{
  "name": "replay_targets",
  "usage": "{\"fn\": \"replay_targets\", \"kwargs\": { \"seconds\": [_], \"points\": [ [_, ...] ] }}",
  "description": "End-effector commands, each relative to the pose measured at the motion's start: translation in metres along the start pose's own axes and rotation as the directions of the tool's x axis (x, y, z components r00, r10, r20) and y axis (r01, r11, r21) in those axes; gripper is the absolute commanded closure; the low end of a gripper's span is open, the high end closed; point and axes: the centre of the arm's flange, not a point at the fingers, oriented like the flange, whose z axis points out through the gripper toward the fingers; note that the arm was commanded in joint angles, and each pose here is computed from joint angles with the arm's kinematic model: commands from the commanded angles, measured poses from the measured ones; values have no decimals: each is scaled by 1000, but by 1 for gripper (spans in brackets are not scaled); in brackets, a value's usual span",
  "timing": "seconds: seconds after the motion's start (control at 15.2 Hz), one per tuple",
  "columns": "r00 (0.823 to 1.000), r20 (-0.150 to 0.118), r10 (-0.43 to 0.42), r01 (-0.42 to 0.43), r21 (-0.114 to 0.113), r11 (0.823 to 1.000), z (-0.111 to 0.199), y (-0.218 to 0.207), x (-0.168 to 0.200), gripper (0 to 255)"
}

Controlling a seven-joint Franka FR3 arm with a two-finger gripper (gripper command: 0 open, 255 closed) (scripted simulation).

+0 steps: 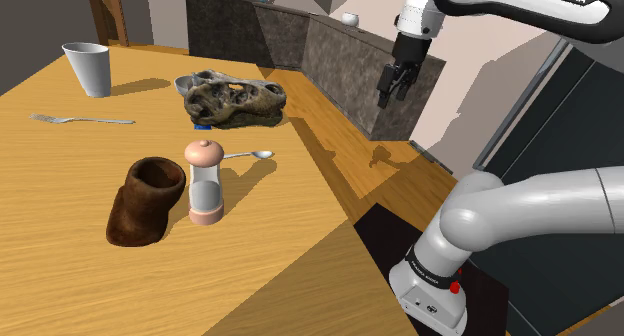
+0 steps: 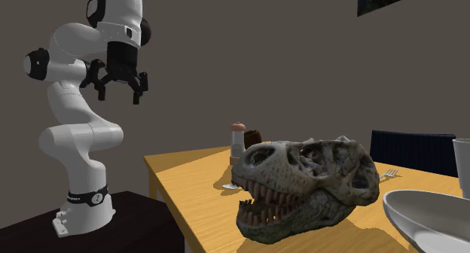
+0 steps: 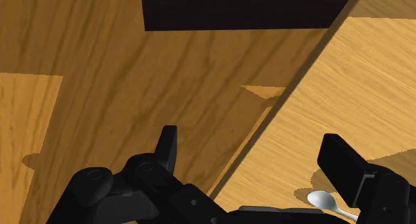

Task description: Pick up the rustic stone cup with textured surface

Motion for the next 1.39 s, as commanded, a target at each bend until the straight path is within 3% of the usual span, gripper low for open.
{"fn": "replay_targets", "kwargs": {
  "seconds": [0.0,1.32],
  "points": [
    [1000,0,0,0,0,1000,0,0,0,0],
    [992,-47,113,-106,131,986,53,-234,42,0]
  ]
}}
